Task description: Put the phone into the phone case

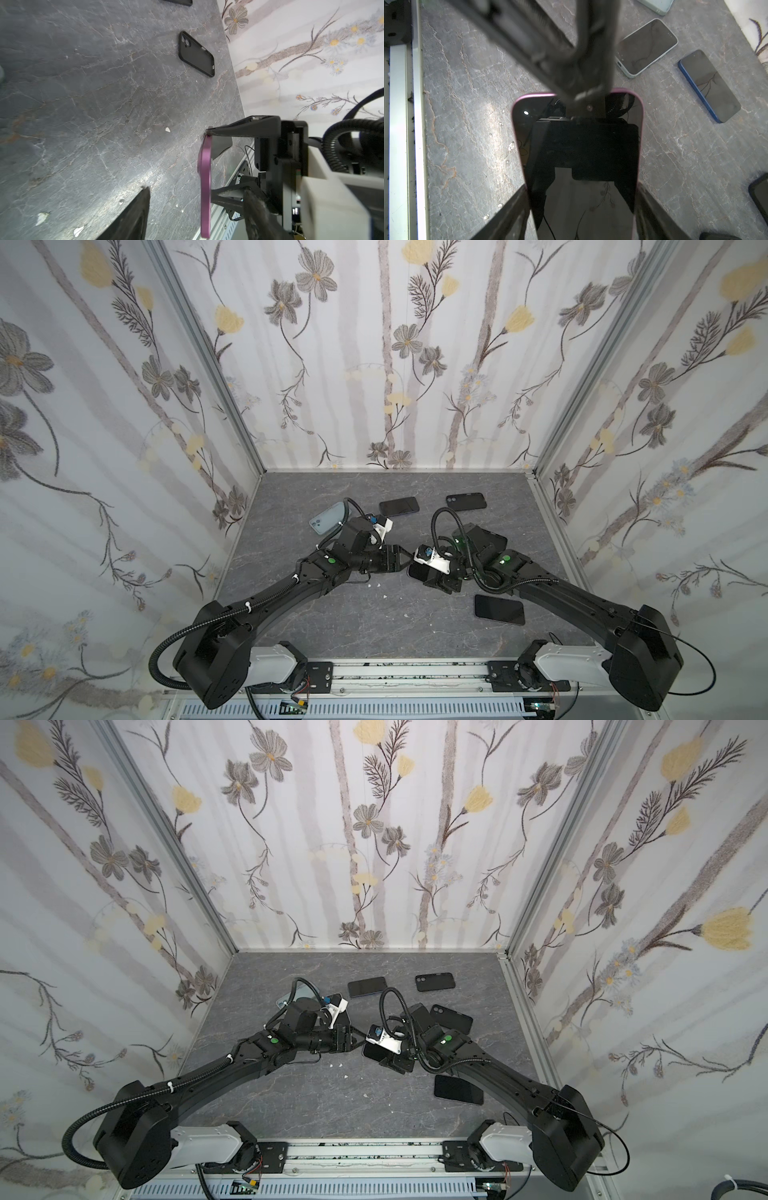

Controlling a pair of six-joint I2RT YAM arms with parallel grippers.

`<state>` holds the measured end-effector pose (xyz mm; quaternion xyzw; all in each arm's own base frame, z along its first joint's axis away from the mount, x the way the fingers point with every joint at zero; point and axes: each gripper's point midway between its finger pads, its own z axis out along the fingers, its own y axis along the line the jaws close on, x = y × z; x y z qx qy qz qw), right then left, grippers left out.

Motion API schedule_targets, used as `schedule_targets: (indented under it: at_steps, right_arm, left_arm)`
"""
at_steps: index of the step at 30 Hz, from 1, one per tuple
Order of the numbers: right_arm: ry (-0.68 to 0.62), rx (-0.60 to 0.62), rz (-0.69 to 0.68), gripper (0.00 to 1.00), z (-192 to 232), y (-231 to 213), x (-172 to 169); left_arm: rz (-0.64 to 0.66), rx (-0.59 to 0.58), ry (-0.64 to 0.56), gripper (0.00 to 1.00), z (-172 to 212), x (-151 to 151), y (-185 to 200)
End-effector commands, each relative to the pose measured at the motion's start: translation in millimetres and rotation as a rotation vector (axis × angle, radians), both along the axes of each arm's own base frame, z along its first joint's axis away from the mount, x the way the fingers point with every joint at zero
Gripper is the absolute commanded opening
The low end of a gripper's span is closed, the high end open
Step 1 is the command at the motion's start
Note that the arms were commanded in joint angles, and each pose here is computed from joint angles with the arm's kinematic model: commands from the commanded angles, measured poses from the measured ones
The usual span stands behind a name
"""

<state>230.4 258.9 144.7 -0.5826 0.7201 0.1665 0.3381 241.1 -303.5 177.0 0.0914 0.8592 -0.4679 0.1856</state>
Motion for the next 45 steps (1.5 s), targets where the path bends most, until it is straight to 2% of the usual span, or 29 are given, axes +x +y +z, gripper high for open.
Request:
schedule_targets:
  at_steps: [1, 5, 10, 17, 20, 25, 29, 33, 37, 42, 45]
  right_arm:
    - [-0.05, 0.077, 0.011, 0.62, 19, 11, 5]
    - [-0.053, 0.079, 0.01, 0.62, 20, 11, 5]
    - [-0.055, 0.076, 0.019, 0.62, 21, 13, 2]
    - [-0.064, 0.063, 0.018, 0.61, 19, 12, 1]
    - [-0.07, 0.057, 0.016, 0.61, 17, 12, 1]
    - [-0.092, 0.058, 0.005, 0.64, 18, 11, 3]
    - [-0.127, 0.048, -0.031, 0.83, 18, 6, 9]
    - [-0.159, 0.06, -0.04, 0.92, 26, 5, 12]
    - [-0.244, 0.173, -0.075, 1.0, 61, 8, 17]
    - [-0.349, 0.348, -0.062, 1.0, 114, 9, 7]
    - [-0.367, 0.467, -0.164, 1.0, 152, 2, 13]
  left_arm:
    - [-0.035, -0.048, 0.005, 0.66, 11, -2, -13]
    - [-0.063, -0.05, 0.029, 0.58, 9, -5, -19]
    - [-0.072, -0.051, 0.033, 0.38, 9, -5, -22]
    - [-0.084, -0.044, 0.02, 0.17, 9, -3, -24]
    - [-0.092, -0.039, 0.029, 0.01, 7, -3, -25]
    - [-0.082, -0.033, 0.012, 0.0, 9, -2, -23]
    - [-0.069, -0.031, -0.007, 0.0, 12, -1, -21]
    - [-0.027, -0.024, -0.045, 0.0, 19, 7, -17]
    - [0.061, -0.062, -0.133, 0.0, 42, 20, -7]
    - [0.151, -0.134, -0.251, 0.0, 87, 30, 12]
    - [0.233, -0.188, -0.29, 0.0, 112, 38, 28]
